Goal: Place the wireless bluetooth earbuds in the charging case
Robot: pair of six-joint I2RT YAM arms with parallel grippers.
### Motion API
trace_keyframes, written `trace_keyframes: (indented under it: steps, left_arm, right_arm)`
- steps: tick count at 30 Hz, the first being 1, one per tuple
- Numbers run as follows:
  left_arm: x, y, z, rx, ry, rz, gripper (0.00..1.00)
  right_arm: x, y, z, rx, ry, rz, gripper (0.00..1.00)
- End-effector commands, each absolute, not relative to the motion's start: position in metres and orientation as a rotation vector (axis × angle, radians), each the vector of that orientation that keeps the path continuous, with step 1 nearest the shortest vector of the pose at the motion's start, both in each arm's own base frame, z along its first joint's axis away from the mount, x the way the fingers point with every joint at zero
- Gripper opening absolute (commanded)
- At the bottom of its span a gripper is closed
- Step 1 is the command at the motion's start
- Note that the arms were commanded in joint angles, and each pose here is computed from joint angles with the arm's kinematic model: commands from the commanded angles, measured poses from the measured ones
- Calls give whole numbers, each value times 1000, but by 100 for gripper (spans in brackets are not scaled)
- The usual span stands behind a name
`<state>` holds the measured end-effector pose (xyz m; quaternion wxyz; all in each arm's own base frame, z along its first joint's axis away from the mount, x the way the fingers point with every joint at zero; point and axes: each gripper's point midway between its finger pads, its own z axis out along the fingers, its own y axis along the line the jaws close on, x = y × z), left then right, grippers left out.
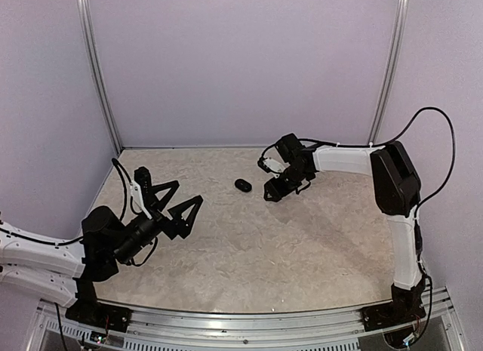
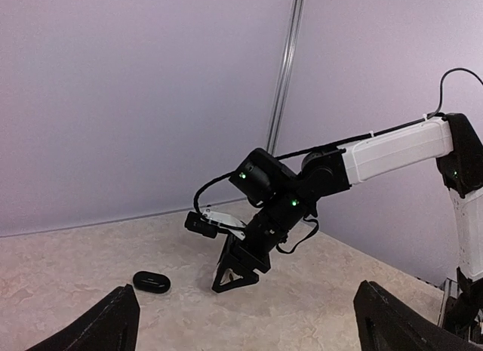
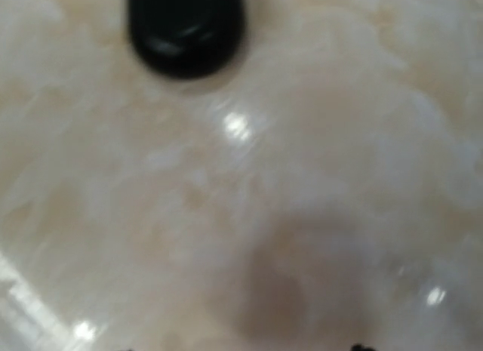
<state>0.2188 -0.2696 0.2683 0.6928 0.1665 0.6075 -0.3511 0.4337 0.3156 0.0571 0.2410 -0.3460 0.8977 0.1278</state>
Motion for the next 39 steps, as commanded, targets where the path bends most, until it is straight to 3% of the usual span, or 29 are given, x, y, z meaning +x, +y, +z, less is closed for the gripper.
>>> trace_keyframes:
  steps: [1,6,17,24,28,33,39]
  left_arm:
    - [220,-264,266,358,1368,-785,99]
    - [221,-260,267,348,1365,-780,99]
    - [228,-250,271,324,1372,-711,99]
    - [248,-252,270,259,1478,-694,99]
    - [263,-260,265,227,1557,-663,99]
    - [284,-266,264,208,1653,-618,99]
    - [322,-257,258,158,1782,-525,99]
  right_arm:
    - [450,316,45,-974,2469,371,59]
    - [468,319,37,-974,2465,358,60]
    - [493,328,31,-992,2444,356,75]
    - [498,330,98,-951,2305,363,86]
    - [491,324,149,-905,2194,366,99]
    - [468,312,197,-852,2104,399,99]
    - [445,279,210,-722,2144,330,100]
